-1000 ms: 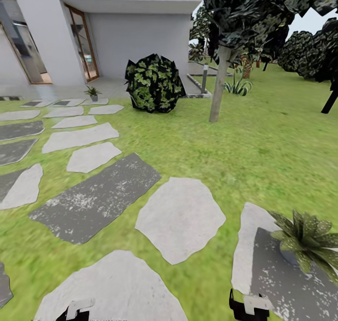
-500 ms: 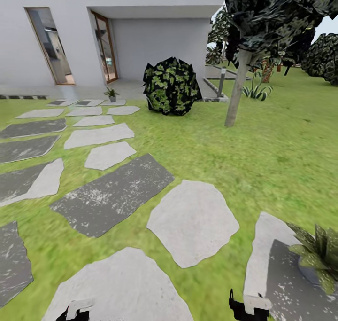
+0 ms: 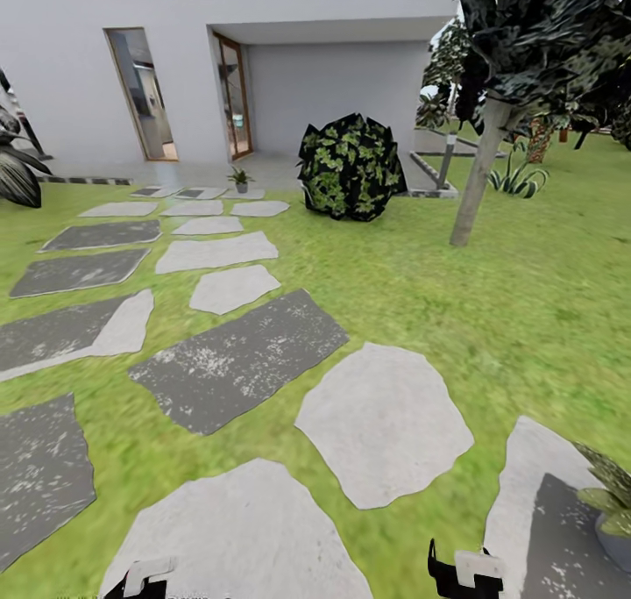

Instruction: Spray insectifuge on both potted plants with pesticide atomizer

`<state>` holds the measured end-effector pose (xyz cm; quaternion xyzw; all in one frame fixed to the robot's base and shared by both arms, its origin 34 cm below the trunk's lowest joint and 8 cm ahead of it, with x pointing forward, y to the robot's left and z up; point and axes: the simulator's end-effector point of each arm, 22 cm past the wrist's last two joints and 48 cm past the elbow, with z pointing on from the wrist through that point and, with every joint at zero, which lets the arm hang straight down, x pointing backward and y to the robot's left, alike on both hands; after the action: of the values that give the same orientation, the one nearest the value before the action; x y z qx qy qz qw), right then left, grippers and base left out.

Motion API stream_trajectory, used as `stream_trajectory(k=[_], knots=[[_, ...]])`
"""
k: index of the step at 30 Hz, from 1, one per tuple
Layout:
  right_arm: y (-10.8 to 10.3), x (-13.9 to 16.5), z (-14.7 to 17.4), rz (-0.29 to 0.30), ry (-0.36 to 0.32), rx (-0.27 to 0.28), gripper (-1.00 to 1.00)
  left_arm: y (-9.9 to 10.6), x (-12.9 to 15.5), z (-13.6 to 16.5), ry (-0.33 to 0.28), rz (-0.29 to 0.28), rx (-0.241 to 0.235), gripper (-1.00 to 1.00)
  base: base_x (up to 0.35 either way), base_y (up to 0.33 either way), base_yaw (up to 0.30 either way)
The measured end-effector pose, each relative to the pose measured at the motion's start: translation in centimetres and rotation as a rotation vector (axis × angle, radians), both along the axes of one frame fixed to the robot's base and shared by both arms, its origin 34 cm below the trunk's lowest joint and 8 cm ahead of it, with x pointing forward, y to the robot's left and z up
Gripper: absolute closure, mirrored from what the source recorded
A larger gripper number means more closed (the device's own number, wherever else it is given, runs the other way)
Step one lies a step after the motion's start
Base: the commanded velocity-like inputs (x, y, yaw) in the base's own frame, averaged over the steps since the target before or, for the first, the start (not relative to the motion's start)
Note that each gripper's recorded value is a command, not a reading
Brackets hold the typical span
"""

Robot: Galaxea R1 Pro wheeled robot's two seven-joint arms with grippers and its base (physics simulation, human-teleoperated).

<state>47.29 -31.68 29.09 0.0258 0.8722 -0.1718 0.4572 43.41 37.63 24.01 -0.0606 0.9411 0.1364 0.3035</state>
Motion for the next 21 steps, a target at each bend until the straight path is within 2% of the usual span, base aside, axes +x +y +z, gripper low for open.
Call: stream_trajectory(k=[21], knots=[[0.01, 0.72, 0.99, 0.001, -0.026, 0.0, -1.0, -0.06, 0.85, 0.87, -0.026, 0.0, -0.001, 1.0, 0.0, 0.0, 0.173]])
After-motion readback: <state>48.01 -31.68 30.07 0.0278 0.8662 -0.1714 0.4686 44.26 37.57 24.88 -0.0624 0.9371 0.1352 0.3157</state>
